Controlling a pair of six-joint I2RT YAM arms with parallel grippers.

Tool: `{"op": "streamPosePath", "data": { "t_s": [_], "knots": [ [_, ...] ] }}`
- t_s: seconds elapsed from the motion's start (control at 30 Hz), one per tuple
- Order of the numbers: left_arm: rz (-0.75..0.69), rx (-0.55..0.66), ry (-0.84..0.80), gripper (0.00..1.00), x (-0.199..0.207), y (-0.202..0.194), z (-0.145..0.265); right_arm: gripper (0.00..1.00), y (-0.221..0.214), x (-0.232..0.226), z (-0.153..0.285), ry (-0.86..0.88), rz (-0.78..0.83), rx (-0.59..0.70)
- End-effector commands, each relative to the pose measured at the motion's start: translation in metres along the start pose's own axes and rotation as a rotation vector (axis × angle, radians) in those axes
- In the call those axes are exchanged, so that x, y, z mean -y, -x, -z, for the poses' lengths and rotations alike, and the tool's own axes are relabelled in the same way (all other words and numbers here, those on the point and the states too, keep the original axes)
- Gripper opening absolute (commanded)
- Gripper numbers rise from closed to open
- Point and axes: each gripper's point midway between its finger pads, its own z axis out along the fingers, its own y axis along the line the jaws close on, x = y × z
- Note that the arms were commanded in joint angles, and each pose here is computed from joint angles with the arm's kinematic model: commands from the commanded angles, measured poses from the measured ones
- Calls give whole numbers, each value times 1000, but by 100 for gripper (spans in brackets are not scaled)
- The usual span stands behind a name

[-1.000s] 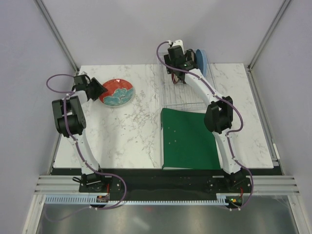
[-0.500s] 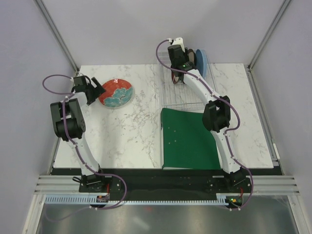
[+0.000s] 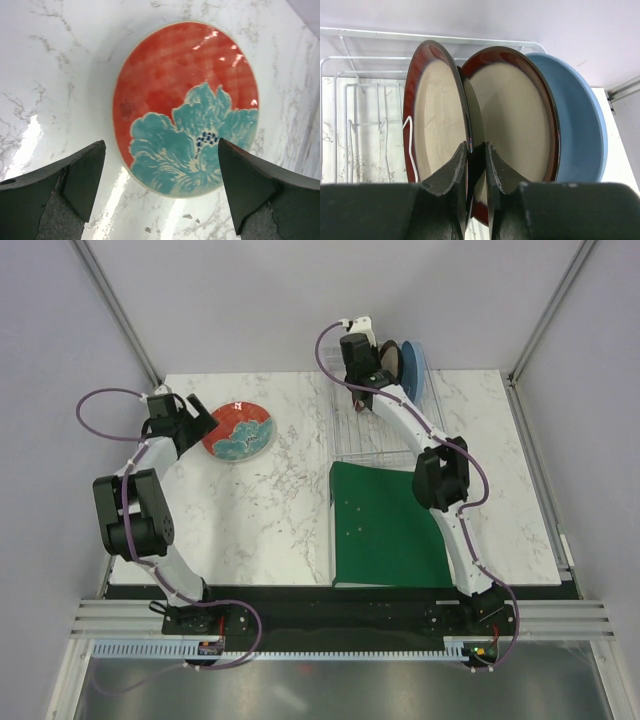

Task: Unload the plates from the dish rack

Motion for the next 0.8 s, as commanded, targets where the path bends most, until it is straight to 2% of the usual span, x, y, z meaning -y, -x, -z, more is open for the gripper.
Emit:
{"op": "streamPosePath", "data": {
  "t_s": [0.0, 0.33, 0.77],
  "knots": [
    [-69, 38, -66, 100, 35, 5, 27, 0, 4, 0, -7, -60, 17, 58],
    [-116, 58, -130, 100, 70, 5, 53, 0, 59, 30, 36, -328, 58, 201],
    [-143, 36, -157, 100, 87, -7, 57, 0, 87, 55, 58, -419, 43, 245]
  ]
}}
